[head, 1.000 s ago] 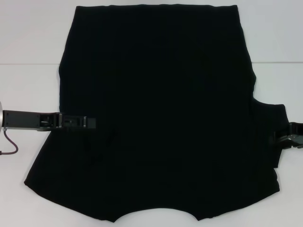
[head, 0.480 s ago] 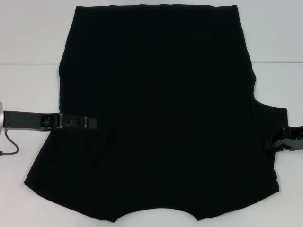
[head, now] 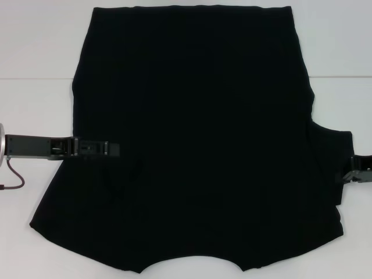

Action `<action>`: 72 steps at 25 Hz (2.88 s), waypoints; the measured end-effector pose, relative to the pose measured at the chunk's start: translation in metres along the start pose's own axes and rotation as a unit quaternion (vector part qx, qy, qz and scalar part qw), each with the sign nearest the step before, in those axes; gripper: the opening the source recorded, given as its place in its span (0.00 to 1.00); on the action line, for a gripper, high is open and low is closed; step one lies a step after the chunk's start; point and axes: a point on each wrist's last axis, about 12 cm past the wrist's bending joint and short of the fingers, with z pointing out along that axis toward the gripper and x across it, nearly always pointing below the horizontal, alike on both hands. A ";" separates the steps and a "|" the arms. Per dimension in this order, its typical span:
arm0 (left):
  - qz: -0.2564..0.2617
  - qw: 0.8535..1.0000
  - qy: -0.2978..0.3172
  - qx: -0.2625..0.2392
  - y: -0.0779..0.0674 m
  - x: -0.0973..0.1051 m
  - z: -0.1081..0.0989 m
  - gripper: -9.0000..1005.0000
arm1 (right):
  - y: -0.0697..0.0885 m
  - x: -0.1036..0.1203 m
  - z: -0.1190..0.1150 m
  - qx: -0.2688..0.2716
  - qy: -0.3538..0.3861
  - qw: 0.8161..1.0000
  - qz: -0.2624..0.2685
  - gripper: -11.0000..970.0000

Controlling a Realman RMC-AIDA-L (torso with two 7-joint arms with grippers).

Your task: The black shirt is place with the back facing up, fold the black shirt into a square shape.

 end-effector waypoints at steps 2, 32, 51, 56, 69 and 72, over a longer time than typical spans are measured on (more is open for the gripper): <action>-0.001 1.000 -0.001 0.000 0.001 0.001 -0.001 0.60 | -0.003 -0.002 -0.003 0.002 -0.008 1.000 0.003 0.04; 0.003 1.000 -0.024 0.015 -0.003 -0.008 -0.005 0.60 | 0.028 -0.043 -0.028 -0.006 -0.089 0.967 -0.237 0.07; -0.010 0.999 -0.031 0.012 0.000 -0.005 -0.008 0.59 | 0.077 -0.041 0.000 0.002 -0.027 0.909 -0.417 0.09; -0.013 0.999 -0.032 0.013 0.000 -0.003 -0.008 0.59 | 0.075 -0.044 -0.002 0.001 -0.031 0.919 -0.393 0.10; -0.036 0.999 -0.012 0.015 0.002 0.011 -0.031 0.59 | 0.078 -0.047 -0.009 -0.039 -0.055 0.960 -0.271 0.40; -0.037 0.999 -0.002 0.006 0.004 0.016 -0.038 0.59 | 0.083 -0.048 -0.014 -0.084 -0.070 0.967 -0.231 0.51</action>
